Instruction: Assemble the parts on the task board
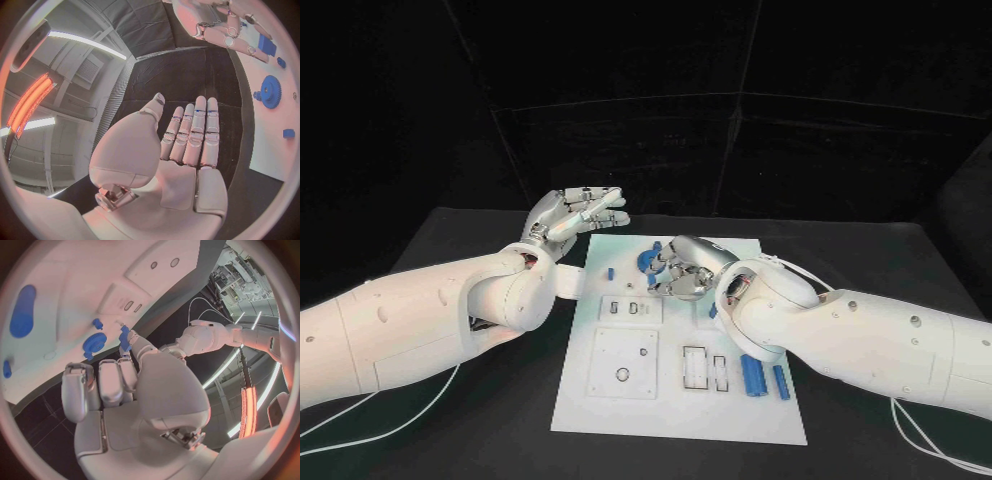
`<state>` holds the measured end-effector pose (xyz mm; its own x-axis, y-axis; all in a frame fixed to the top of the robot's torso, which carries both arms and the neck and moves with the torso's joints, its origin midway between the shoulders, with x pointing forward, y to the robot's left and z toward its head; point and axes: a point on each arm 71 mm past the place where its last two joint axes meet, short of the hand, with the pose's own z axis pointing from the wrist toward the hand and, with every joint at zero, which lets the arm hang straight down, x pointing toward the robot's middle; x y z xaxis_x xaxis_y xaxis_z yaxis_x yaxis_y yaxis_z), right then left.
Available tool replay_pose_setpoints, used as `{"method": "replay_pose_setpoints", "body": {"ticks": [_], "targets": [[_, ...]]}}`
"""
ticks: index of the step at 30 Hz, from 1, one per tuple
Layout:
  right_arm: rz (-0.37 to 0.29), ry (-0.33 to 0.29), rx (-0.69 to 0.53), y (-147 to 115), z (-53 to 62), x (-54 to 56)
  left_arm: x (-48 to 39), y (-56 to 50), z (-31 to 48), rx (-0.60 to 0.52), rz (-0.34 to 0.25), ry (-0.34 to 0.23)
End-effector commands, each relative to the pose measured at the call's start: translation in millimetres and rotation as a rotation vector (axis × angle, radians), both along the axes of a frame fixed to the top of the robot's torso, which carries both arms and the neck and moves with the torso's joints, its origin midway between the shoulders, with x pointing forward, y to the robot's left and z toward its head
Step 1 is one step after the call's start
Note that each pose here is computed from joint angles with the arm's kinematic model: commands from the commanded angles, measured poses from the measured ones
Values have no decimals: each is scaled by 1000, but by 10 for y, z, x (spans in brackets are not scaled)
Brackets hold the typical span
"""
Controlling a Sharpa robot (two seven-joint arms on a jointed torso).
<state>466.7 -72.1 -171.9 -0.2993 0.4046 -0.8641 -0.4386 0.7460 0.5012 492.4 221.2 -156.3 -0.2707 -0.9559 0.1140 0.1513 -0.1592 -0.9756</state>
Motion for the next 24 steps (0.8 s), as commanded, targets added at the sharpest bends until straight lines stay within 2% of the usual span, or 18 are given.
{"method": "replay_pose_setpoints", "body": {"ticks": [1, 12, 24], "targets": [[-10, -10, -74, 60, -35, -2, 6, -17, 19, -9, -9, -4], [30, 3, -113, 288, -139, -65, 15, -31, 20, -9, -11, -4], [35, 38, -160, 303, -244, -86, 15, -33, 21, -9, -12, -3]]}}
